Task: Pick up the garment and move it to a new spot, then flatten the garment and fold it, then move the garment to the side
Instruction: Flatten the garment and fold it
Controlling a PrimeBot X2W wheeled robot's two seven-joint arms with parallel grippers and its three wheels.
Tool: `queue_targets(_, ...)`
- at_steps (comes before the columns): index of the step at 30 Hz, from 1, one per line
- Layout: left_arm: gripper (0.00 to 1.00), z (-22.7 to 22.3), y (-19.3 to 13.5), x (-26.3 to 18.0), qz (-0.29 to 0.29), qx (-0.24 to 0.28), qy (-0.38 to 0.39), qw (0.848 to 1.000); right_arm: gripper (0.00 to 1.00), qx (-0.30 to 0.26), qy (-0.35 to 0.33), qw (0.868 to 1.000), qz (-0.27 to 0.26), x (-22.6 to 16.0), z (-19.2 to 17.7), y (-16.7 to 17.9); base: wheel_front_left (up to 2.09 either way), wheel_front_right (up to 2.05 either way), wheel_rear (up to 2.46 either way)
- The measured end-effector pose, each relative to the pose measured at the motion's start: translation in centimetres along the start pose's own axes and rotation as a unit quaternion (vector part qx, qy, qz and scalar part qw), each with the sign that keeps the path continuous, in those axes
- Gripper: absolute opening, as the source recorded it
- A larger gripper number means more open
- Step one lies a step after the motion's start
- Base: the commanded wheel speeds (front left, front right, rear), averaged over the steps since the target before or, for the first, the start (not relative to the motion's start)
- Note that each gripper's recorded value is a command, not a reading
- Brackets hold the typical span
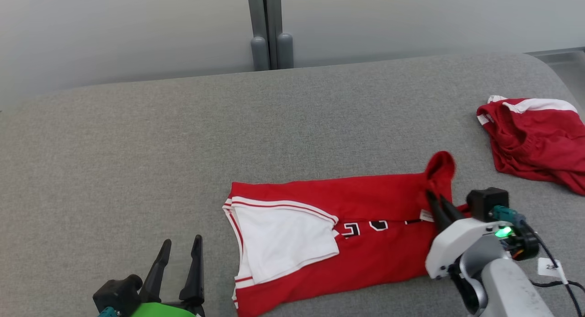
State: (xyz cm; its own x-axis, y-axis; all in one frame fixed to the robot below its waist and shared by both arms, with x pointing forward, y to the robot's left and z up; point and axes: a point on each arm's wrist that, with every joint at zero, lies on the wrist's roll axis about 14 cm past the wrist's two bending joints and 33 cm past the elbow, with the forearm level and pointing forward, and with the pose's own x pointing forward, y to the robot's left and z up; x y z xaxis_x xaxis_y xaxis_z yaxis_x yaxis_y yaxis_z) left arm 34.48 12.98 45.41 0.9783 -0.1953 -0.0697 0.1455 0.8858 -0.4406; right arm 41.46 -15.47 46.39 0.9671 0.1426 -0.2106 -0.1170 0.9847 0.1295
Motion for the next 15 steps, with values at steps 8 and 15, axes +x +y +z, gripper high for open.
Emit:
queue_targets(8, 1.00, 1.3, 1.4, -0.8, 0.019, 0.006, -0.019, 1.000, 0.00, 0.067, -0.003, 0.984, 0.164, -0.5, 1.0, 11.1, 0.00, 0.00, 0.00)
queue_targets(15, 1.00, 2.0, 2.2, -1.5, 0.033, 0.005, -0.031, 0.999, 0.00, 0.098, 0.013, 0.957, 0.274, -1.5, 0.9, 18.5, 0.00, 0.00, 0.00)
